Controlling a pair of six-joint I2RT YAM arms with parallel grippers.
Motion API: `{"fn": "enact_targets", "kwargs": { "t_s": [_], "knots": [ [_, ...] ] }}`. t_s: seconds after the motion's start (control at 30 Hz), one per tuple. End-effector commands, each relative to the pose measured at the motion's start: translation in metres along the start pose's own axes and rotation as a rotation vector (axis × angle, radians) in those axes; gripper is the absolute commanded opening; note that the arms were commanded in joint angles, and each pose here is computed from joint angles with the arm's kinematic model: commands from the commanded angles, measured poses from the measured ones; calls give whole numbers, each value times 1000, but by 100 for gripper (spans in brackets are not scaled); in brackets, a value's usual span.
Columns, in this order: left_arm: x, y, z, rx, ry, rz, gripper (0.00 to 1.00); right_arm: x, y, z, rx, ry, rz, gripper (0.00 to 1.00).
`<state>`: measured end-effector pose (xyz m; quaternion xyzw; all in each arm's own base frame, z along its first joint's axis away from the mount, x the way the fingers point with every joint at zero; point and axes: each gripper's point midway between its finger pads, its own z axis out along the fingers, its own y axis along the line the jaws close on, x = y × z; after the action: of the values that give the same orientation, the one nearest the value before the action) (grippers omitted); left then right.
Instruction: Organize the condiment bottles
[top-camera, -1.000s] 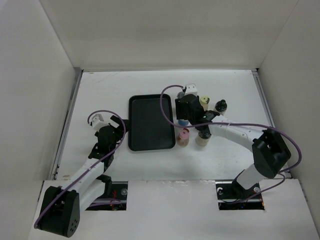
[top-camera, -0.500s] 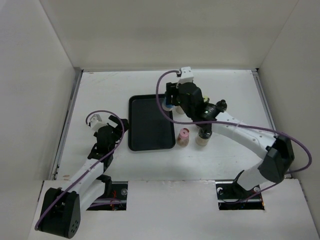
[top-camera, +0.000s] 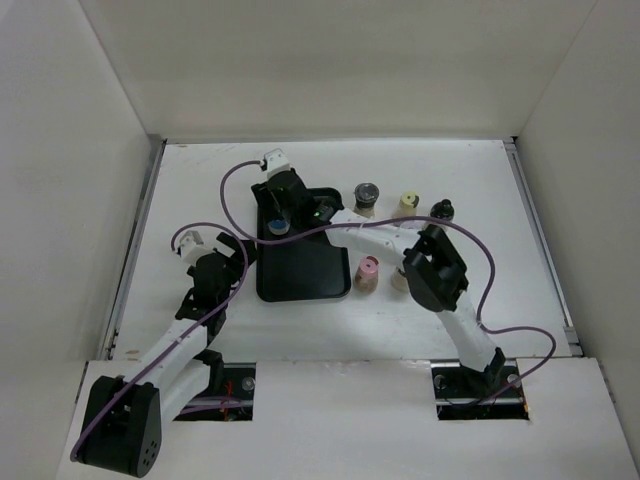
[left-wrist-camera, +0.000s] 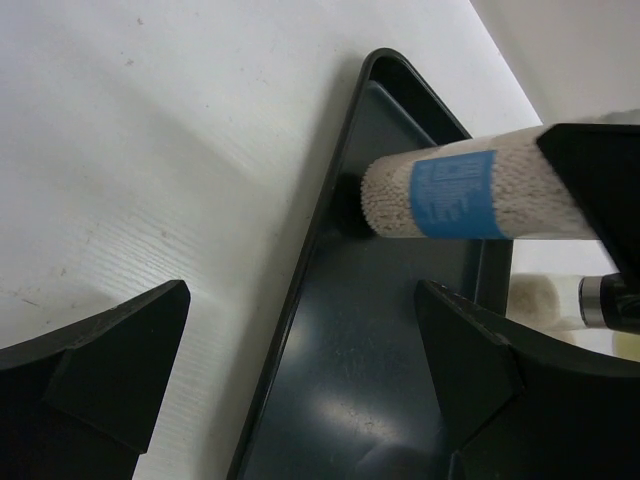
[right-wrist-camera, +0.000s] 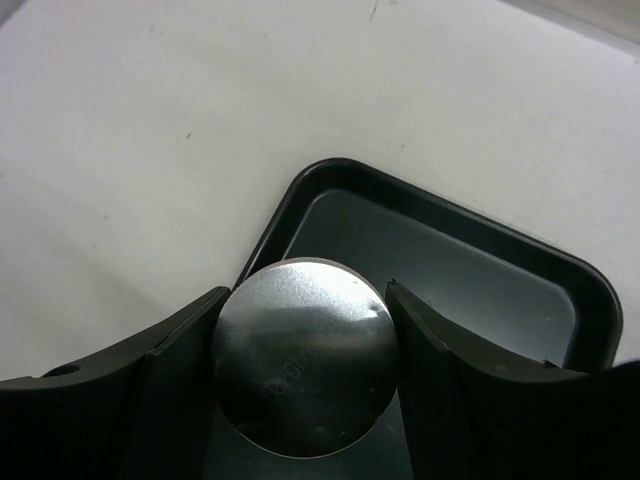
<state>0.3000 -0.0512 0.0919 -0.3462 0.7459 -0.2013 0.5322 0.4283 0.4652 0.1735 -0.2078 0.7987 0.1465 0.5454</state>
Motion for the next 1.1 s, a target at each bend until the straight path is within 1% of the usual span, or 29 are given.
{"fn": "enact_targets", "kwargs": {
  "t_s": [0.0,0.23,0.43,0.5,0.63,0.67,0.73,0.97,1.03,1.07],
  "knots": [
    [-7,-7,1,32,-30,-18,100,-84,3,-6,1,-201,37,44],
    [-7,-10,1,43,-31,-16,100,-71,-1,14,47,-209,10,45],
    [-5,-11,2,42,-27,-11,100,-56,-2,31,65,-208,30,46],
    [-4,-11,2,46,-18,-10,100,-49,-3,37,69,-197,35,52],
    [-5,-12,2,45,-24,-9,100,-43,-4,37,63,-181,67,76],
    [-4,-11,3,45,-20,-8,100,-47,-3,34,58,-189,77,81],
    [-4,-12,2,50,-20,-10,100,-59,-6,23,55,-210,108,85],
    [-6,-12,0,50,-30,-7,100,-104,-26,-37,12,-317,223,92],
    [-9,-14,0,54,-41,-9,100,-113,-39,-59,17,-346,241,93],
    [-8,-14,0,56,-41,-9,100,-117,-48,-71,24,-360,248,91]
  ]
}}
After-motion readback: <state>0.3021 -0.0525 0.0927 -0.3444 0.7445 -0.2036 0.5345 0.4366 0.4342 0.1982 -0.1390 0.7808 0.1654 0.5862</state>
